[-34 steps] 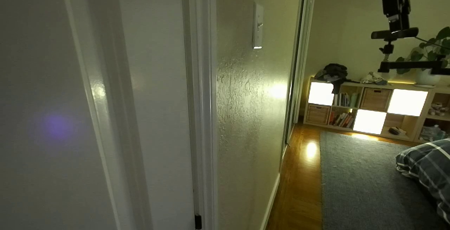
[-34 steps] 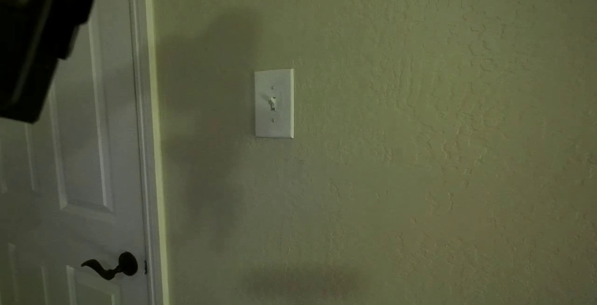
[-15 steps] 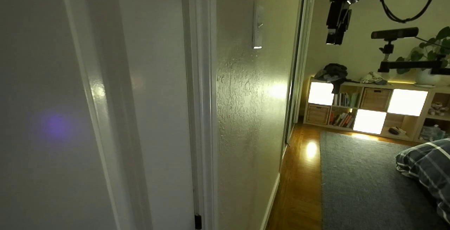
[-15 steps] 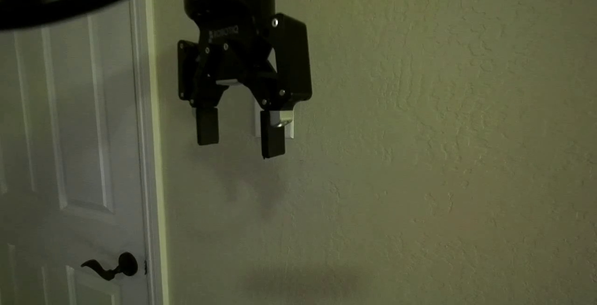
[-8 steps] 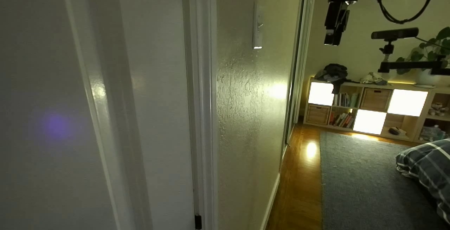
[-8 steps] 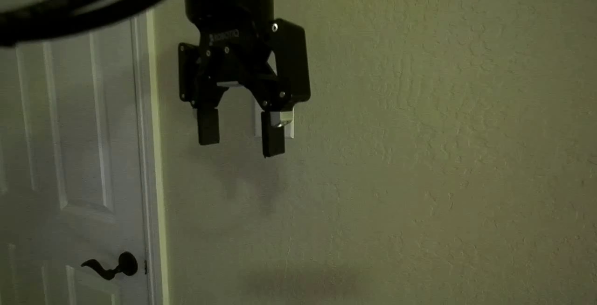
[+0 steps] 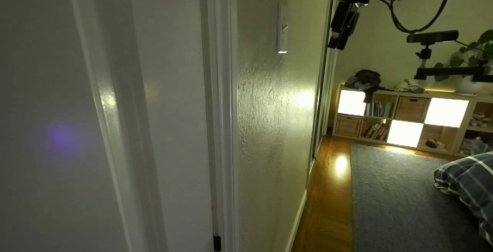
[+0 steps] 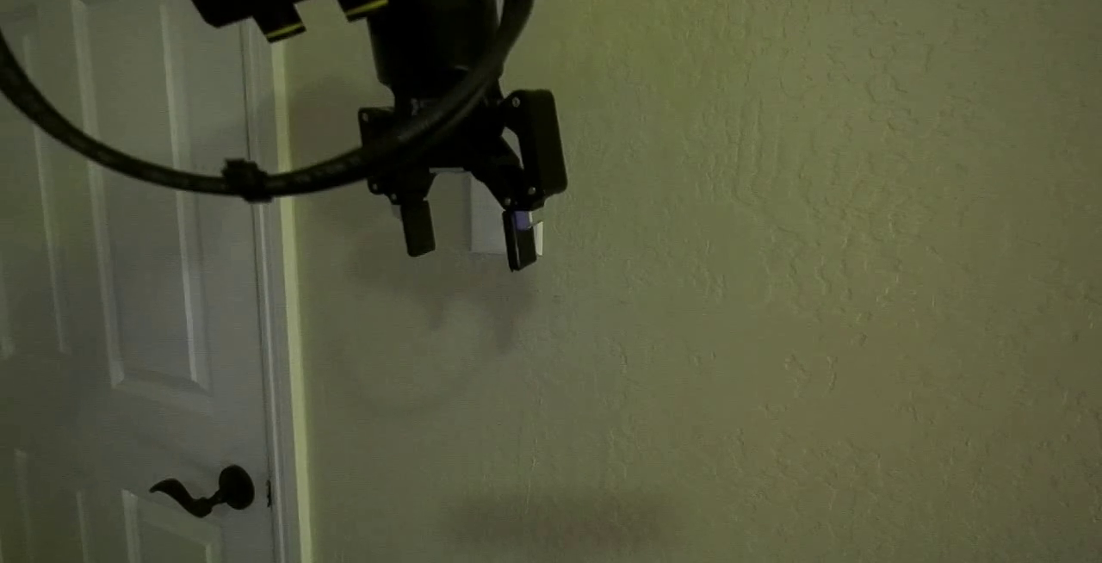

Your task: Turn off the switch on the wall

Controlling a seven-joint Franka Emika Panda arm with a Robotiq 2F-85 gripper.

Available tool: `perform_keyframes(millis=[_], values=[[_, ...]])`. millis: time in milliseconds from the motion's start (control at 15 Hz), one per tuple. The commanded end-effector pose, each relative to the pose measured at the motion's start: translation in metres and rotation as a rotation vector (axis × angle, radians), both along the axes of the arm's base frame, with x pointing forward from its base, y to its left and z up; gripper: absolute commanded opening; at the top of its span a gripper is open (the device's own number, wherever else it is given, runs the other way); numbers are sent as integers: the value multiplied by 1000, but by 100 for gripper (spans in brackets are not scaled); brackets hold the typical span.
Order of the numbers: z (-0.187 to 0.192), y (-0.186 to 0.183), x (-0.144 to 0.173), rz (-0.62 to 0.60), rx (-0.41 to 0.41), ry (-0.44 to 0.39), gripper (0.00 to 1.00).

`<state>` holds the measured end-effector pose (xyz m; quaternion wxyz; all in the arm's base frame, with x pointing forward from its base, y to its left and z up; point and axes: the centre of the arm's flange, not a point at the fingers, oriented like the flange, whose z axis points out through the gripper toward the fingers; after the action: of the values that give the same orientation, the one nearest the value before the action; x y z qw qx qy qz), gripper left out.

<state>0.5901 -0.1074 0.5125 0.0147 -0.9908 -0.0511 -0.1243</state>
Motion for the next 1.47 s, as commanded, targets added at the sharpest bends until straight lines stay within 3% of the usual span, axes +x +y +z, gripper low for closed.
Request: perform_keyframes(millis=[0,133,667,733,933,1133,1400], values=[[6,5,12,44,8,-76,71],[14,8,17,60,-8,-108,62],[54,24,35,99,-34,-245,10],[57,28,36,104,-30,-258,11],[66,40,42,127,-17,-291,2],[70,51,49,160,-8,-306,7],[72,60,55,187,6,-316,7]])
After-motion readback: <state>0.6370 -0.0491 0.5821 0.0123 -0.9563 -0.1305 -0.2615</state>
